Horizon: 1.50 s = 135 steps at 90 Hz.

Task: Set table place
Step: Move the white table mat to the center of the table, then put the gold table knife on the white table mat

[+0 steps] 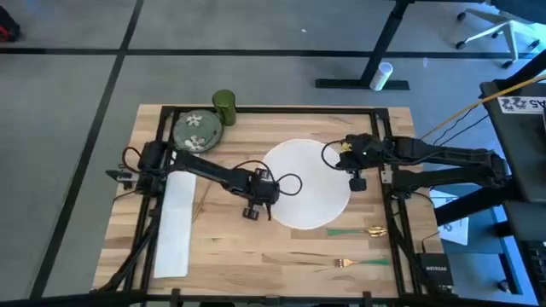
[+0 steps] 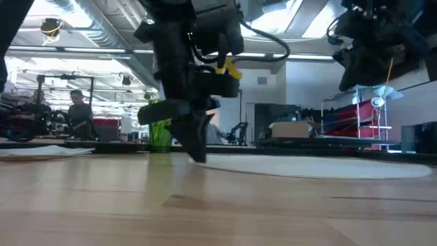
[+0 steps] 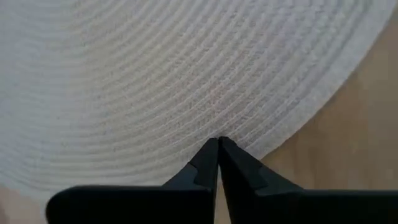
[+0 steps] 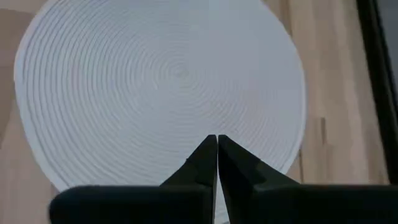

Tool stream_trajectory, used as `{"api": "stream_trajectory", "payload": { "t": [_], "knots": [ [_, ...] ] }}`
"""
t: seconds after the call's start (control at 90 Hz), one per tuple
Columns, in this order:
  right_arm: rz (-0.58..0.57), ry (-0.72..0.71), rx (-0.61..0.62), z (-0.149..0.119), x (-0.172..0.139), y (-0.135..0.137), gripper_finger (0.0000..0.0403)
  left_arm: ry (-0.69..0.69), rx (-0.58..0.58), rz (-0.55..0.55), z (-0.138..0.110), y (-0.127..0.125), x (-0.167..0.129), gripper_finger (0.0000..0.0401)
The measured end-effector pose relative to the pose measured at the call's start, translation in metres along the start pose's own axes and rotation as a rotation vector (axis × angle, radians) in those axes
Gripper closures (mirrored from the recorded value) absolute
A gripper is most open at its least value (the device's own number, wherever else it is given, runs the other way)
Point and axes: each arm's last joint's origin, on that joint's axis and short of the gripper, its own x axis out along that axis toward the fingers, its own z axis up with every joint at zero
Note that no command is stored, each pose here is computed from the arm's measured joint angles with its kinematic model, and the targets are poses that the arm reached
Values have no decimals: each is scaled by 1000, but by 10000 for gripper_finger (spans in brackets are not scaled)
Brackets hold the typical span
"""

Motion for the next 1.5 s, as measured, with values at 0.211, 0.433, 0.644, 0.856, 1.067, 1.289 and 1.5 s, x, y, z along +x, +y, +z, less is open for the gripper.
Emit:
{"api": "stream_trajectory", "payload": {
  "t": [0.211,0.433,0.644,0.856,1.067,1.289,1.5],
  "knots": [
    [10,33,54,-21,29,6,403,-7,-49,-3,-6,3,-24,401],
    [57,84,109,-47,58,15,403,24,-84,6,-12,-1,-40,401],
    [108,96,115,-58,75,25,403,237,-165,68,-33,-6,-46,401],
    [138,55,81,-52,80,35,403,377,-267,114,-48,-12,-54,401],
    [145,-59,47,-40,80,41,403,417,-398,210,-59,-10,-75,401],
    [176,-150,28,-31,78,45,403,369,-484,223,-67,-11,-102,401],
    [182,-286,-41,-18,76,47,403,253,-493,218,-72,-14,-132,401]
  ]
}}
